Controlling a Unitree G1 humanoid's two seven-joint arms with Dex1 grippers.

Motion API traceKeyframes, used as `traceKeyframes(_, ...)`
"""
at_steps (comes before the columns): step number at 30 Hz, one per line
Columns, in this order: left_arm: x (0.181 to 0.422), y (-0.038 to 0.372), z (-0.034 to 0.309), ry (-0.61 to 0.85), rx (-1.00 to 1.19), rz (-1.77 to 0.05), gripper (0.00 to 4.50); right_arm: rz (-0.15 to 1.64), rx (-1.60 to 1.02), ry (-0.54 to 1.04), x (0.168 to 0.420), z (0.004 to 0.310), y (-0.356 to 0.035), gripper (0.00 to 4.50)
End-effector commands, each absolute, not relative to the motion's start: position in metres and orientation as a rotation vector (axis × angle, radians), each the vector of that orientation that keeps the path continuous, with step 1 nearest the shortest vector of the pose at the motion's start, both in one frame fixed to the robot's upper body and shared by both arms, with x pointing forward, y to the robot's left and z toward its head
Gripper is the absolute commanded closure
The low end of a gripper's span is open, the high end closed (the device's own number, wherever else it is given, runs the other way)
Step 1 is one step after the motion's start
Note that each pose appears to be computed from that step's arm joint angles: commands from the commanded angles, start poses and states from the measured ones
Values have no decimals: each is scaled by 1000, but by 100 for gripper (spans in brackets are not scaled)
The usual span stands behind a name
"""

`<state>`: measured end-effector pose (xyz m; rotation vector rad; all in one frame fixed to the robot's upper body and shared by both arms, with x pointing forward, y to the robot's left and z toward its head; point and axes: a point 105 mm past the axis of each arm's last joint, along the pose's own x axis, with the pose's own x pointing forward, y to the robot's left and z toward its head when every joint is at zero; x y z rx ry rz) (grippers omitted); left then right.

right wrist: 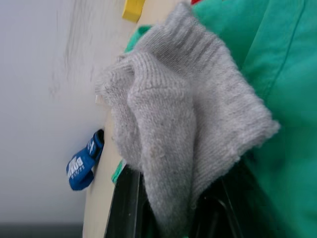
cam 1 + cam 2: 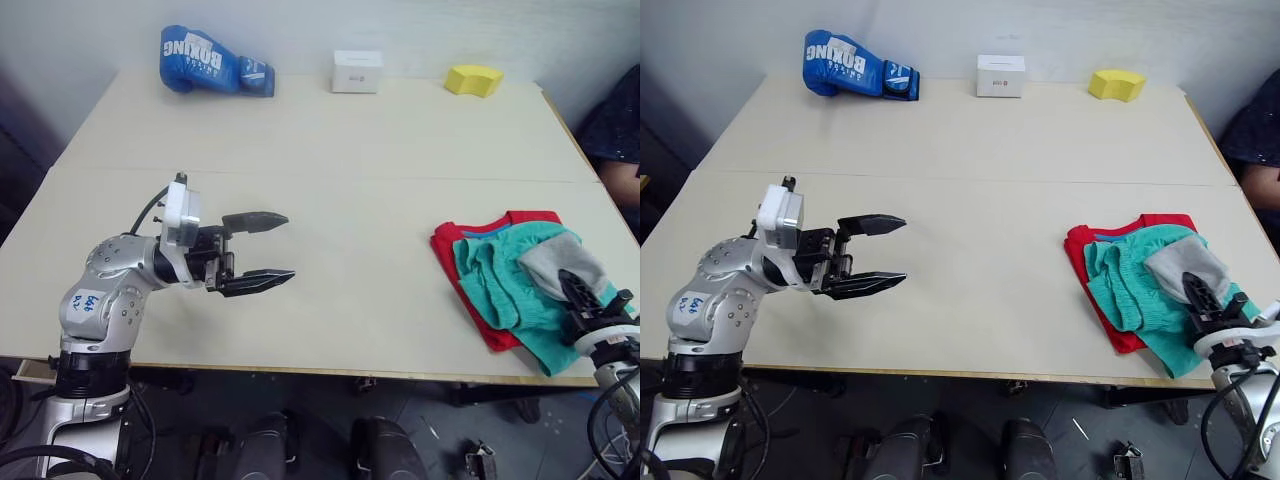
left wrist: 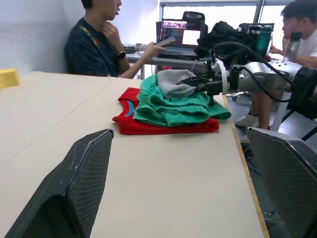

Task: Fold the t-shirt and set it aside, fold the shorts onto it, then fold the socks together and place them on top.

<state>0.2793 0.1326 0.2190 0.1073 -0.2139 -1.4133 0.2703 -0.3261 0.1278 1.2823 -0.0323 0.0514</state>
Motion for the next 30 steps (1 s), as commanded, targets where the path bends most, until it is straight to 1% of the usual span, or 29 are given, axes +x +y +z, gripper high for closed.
traceKeyframes(1, 274, 140, 222, -264, 161, -1405, 0, 111, 1312, -20, 271, 139, -321, 344)
traceKeyframes(5, 276, 149, 216, -250, 184, -1362, 0, 81, 1263, 75, 265, 135, -322, 206)
traceKeyframes(7, 274, 154, 215, -228, 178, -1361, 0, 56, 1238, 78, 252, 143, -329, 130)
traceKeyframes(9, 270, 160, 211, -186, 177, -1360, 0, 55, 1172, 82, 235, 154, -334, 63)
traceKeyframes(11, 269, 169, 205, -147, 178, -1331, 0, 46, 1074, 137, 217, 157, -340, 3)
traceKeyframes(14, 265, 183, 191, -83, 194, -1280, 0, 67, 825, 269, 192, 155, -346, 3)
traceKeyframes(16, 260, 190, 184, -42, 188, -1272, 0, 70, 542, 364, 180, 147, -355, 3)
traceKeyframes(17, 259, 195, 181, -37, 209, -1246, 0, 98, 335, 356, 178, 149, -360, 3)
traceKeyframes(19, 261, 206, 176, -32, 276, -1169, 0, 269, 20, 252, 179, 161, -350, 3)
traceKeyframes(20, 262, 212, 173, -26, 307, -1133, 0, 352, -88, 240, 179, 160, -342, 3)
traceKeyframes(21, 264, 216, 171, -20, 325, -1110, 0, 422, -164, 264, 178, 155, -335, 3)
traceKeyframes(23, 268, 229, 165, -1, 366, -1015, 0, 654, -405, 246, 185, 147, -307, 3)
traceKeyframes(25, 271, 243, 158, 24, 402, -912, 0, 832, -538, 148, 196, 145, -277, 3)
traceKeyframes(28, 266, 256, 144, 65, 499, -854, 0, 986, -623, -5, 221, 146, -241, 3)
traceKeyframes(30, 260, 268, 136, 96, 553, -819, 0, 1059, -680, -74, 239, 145, -218, 3)
